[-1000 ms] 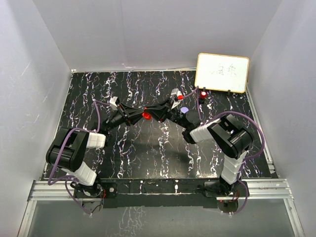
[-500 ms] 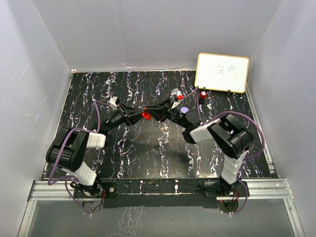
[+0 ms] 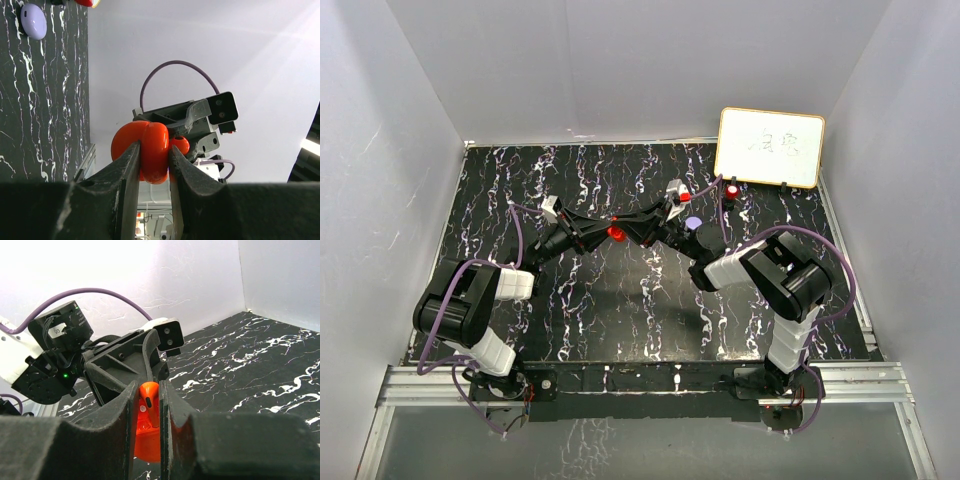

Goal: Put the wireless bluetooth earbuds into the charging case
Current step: Place the earbud in the charging case.

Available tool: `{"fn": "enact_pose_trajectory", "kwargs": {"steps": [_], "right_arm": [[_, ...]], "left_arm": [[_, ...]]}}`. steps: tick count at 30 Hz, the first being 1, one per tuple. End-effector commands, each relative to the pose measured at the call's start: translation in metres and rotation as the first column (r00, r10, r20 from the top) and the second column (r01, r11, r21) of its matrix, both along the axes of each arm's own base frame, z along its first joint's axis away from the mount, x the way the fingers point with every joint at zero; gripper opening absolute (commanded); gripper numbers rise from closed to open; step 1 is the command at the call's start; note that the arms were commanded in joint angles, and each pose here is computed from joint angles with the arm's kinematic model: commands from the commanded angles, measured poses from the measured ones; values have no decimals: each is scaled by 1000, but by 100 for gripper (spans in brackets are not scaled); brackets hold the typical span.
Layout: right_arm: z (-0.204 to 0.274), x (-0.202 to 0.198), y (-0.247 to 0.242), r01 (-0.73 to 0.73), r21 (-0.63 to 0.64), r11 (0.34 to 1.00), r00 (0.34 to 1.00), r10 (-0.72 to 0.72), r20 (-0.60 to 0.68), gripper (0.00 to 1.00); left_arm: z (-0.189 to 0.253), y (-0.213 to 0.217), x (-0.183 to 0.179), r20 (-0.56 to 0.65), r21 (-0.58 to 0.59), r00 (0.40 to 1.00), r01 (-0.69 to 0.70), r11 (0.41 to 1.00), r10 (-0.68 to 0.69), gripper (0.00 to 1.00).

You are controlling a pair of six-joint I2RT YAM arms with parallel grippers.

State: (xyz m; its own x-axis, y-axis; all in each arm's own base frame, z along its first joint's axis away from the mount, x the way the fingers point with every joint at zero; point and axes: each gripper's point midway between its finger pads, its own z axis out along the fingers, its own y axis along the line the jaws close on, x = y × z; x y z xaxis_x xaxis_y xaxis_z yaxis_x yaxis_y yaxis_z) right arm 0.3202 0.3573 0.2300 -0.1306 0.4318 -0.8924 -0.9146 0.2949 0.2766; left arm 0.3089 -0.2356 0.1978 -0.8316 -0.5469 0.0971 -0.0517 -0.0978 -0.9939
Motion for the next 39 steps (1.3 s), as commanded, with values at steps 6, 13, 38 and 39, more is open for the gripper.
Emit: {"fn": "enact_pose_trajectory", "kwargs": {"steps": [6, 13, 38, 39], "right_arm": [[76, -28, -16, -30, 212, 977, 960, -31, 278, 0], [80, -27, -16, -26, 222, 975, 959, -38, 280, 0], [77, -27, -19, -12, 218, 976, 961, -49, 274, 0], [76, -27, -19, -10, 218, 976, 961, -51, 272, 0]], "left_arm": [[46, 2, -9, 177, -76, 984, 5, 997, 9, 0], [48, 2, -10, 186, -79, 983, 7, 997, 8, 0], [60, 5, -12, 204, -130, 978, -3, 992, 30, 0], [60, 5, -13, 204, -131, 978, -3, 991, 30, 0]]}}
